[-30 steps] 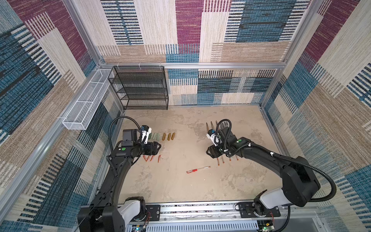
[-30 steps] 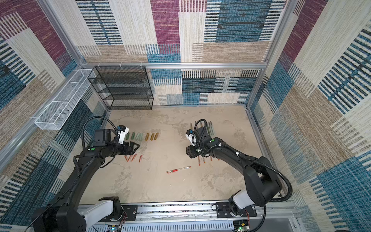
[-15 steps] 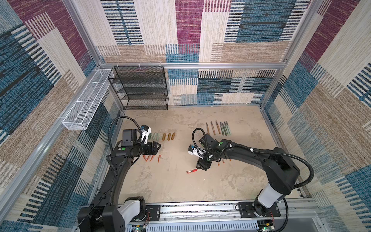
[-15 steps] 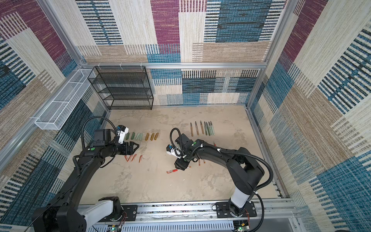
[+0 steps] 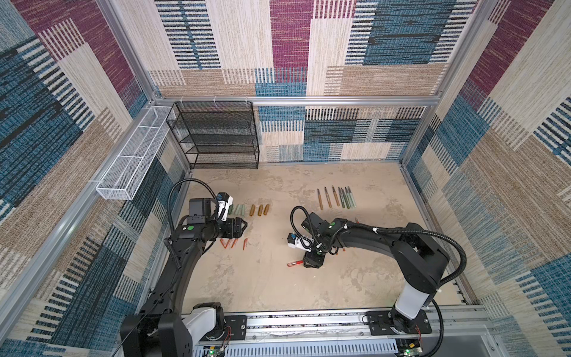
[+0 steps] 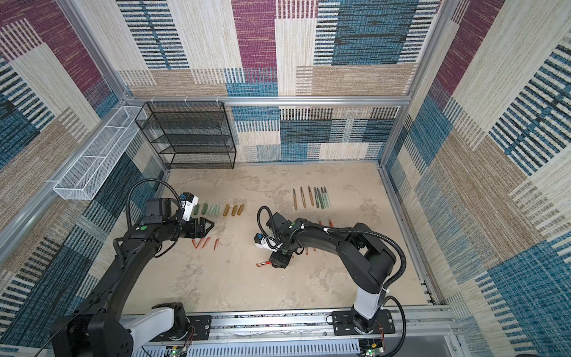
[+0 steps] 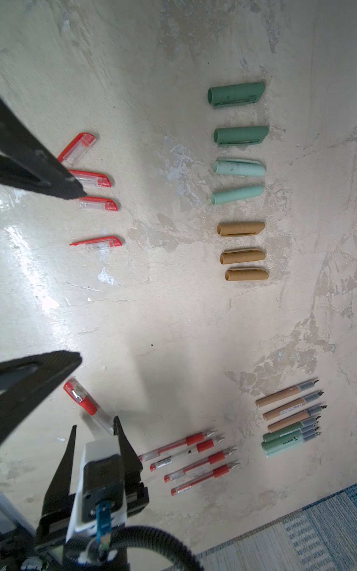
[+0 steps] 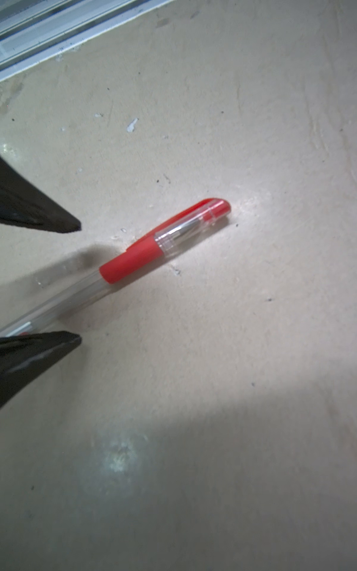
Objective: Open the pen caps
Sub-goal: 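Reach the right gripper to the last capped red pen and grasp it, then bring the red pen toward the left gripper and close the left gripper on its cap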
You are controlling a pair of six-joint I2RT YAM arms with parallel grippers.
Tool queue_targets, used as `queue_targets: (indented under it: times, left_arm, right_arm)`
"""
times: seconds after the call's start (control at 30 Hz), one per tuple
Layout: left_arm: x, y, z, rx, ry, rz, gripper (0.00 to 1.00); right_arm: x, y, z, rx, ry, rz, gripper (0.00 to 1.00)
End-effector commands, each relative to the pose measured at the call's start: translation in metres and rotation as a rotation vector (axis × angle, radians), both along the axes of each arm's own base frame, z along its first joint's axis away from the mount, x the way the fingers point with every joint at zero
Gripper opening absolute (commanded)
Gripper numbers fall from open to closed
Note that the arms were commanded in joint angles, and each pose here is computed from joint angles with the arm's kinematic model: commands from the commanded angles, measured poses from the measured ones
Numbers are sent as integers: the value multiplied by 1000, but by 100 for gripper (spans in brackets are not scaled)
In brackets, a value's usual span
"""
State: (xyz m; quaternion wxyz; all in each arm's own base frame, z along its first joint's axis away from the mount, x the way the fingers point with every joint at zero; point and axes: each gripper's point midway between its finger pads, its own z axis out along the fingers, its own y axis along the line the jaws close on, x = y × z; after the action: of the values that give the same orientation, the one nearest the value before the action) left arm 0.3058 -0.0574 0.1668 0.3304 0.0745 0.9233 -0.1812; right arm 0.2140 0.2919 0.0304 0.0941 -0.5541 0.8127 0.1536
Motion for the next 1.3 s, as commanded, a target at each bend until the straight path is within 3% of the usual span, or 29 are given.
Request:
queue_targets:
  times: [0.0, 0.53, 0.87, 1.27]
  left_arm:
    - [4, 2, 5, 3, -21, 11, 81]
    - [4, 0, 6, -4, -21, 8, 81]
    - [-3, -40, 22, -224, -5, -95, 79]
    - [-8, -78, 48, -399, 42, -193, 72]
  right_arm:
    - [5, -2, -5, -20, -20, -5, 49]
    - [40, 6, -5, -71, -110, -90, 8]
    - [74, 54, 70, 215, -223, -218, 5]
    - [79, 94, 140, 590, -191, -347, 6]
